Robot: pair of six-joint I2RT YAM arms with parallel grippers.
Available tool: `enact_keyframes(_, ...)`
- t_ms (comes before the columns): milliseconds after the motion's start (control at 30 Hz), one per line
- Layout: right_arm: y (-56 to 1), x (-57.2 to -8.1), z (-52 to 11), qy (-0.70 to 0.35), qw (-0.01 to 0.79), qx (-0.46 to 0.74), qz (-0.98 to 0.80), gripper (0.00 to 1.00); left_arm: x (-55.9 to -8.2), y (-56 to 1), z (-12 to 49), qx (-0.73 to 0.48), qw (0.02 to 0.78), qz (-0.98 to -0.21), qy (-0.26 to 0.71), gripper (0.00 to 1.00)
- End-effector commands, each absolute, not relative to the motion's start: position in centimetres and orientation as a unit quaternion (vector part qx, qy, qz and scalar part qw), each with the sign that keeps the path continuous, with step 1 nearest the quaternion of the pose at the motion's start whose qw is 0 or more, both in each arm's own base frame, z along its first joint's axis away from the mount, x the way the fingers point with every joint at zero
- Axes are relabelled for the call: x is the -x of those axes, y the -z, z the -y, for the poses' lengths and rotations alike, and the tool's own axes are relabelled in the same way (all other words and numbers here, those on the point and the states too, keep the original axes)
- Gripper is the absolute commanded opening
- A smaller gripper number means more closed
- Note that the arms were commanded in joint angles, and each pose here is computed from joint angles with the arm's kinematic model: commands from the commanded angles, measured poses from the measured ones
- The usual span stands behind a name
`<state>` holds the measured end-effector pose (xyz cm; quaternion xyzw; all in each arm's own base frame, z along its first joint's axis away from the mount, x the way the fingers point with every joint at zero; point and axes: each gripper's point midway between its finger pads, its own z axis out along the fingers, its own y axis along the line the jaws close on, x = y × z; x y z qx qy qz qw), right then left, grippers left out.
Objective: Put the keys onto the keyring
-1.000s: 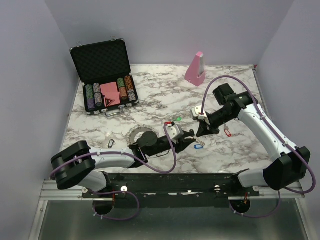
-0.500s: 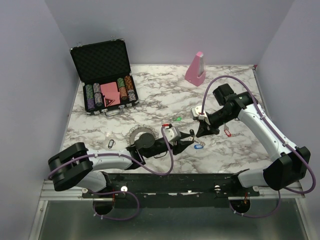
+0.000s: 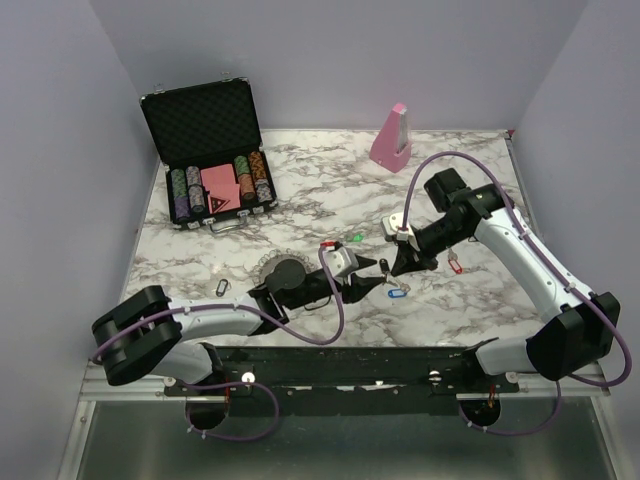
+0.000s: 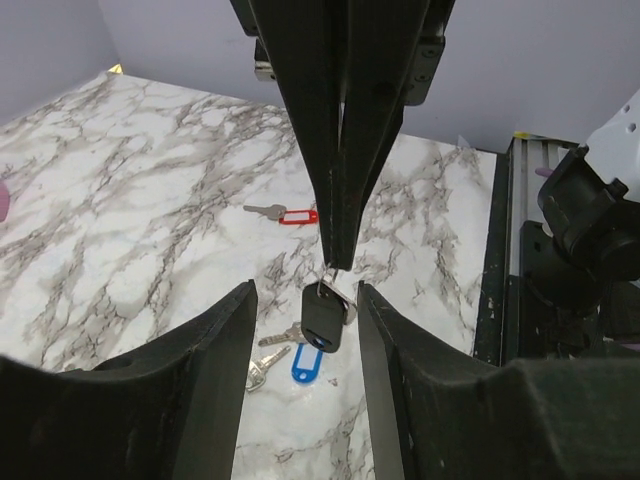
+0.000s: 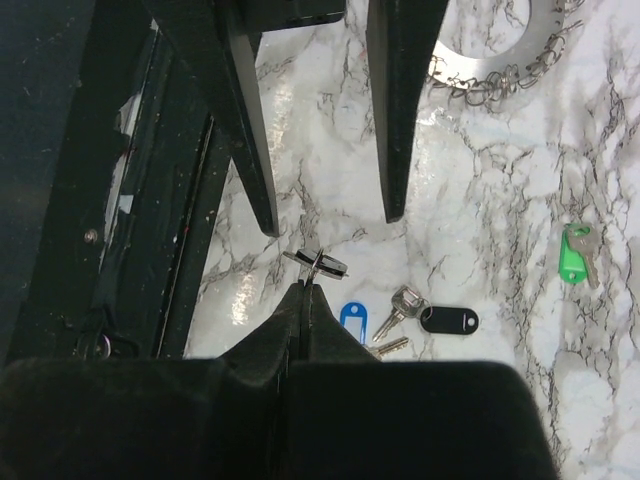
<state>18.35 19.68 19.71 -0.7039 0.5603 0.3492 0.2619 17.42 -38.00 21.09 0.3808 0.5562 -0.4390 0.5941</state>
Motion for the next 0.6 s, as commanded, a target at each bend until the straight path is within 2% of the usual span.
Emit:
enact_keyframes(0,-19.6,-17.4,-20.2,-0.374,0.257,0.703,-0.548,0.01,-17.1,-22.6,38.8,-0.403,0.585,-0.533,0.459,0.52)
enact_keyframes(400,-19.5,-17.3,-20.3,-0.372,0.255,0.706,-0.546,0.01,-15.9,-22.2,39.9,-0.433,0.540,-0.521,0.499,0.37)
enact_keyframes(567,-19.6,-17.3,-20.4,-0.374,0.256,0.705,-0.546,0.01,-16.1,-21.8,40.0,-0.436,0.533,-0.530,0.495,0.26)
